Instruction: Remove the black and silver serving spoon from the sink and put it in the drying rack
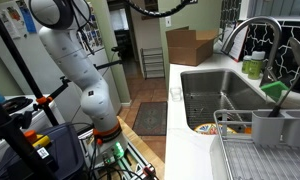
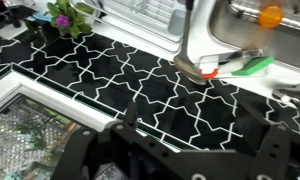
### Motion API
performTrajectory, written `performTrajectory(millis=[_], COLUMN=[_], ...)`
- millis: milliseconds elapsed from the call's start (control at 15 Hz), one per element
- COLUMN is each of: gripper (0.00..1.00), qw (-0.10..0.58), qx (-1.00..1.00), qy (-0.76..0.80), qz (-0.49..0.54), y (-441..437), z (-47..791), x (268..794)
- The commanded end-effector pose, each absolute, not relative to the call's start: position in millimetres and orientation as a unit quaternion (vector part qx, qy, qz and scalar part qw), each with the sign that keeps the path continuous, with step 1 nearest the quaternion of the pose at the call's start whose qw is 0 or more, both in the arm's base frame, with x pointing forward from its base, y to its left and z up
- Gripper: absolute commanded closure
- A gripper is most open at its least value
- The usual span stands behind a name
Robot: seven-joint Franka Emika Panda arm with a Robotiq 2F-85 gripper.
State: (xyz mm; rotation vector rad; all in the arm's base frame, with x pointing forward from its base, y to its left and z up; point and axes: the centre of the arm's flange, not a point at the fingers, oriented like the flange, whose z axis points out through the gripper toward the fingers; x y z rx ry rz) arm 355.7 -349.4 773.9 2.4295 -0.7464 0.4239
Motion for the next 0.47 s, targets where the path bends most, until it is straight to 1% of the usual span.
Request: performTrajectory(millis=[0, 133, 400], gripper=[0.0, 0.0, 0.0], qw=[0.298, 0.316, 0.321], qx=[0.899, 0.892, 0.891], qy=[-0.285, -0.294, -0.294], qz=[0.147, 0.133, 0.131], y=[-355.8, -363.6, -364.1], z=[767.3, 756.8, 755.4], x=[357.5, 362.5, 364.6])
